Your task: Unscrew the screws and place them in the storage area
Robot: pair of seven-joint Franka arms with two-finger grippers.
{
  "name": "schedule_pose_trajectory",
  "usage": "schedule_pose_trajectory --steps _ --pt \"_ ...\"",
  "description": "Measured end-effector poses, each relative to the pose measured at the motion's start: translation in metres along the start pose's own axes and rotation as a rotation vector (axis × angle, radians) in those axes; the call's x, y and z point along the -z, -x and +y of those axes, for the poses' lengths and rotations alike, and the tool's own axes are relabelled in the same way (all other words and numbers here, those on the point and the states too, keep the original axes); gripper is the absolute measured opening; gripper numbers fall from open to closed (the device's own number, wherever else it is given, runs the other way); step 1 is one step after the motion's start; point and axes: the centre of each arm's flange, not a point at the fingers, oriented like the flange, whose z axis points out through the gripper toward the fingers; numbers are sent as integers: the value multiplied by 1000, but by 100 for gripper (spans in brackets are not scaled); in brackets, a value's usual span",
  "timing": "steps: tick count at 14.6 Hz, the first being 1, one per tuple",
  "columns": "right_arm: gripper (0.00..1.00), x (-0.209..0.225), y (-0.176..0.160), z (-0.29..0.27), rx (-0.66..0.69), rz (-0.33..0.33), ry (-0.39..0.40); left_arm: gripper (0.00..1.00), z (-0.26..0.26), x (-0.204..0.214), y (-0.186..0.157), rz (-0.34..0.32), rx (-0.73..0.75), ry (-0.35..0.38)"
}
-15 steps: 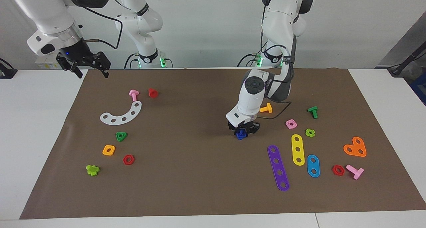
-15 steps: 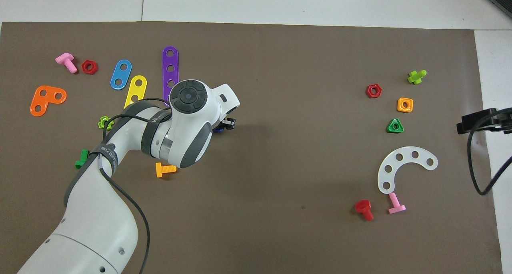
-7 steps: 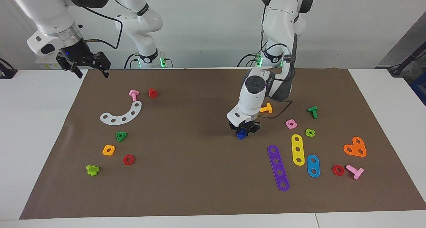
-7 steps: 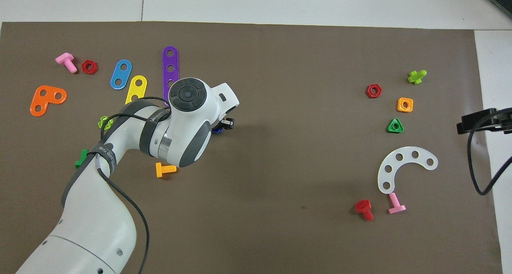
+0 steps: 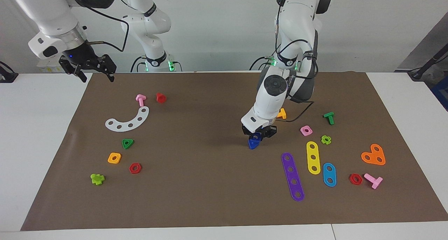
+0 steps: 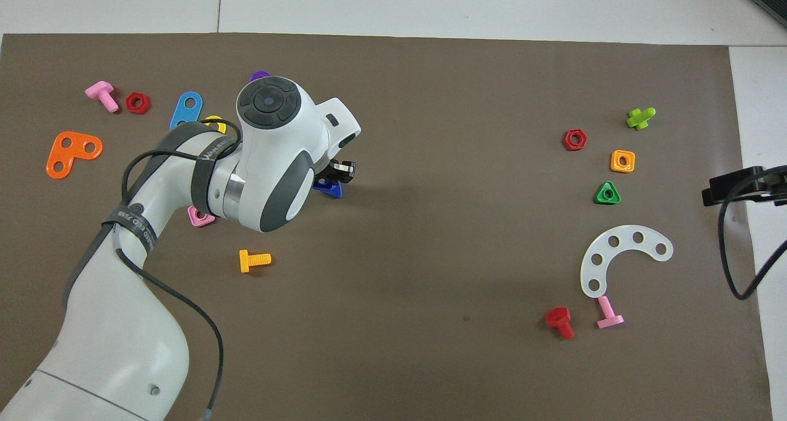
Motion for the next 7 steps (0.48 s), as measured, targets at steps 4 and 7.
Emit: schedule_pose_trajectory --steps 4,7 --pt "100 0 0 0 0 0 0 48 -72 0 -15 -37 51 3" --pt "100 0 0 0 0 0 0 48 -127 -24 -10 -92 52 9"
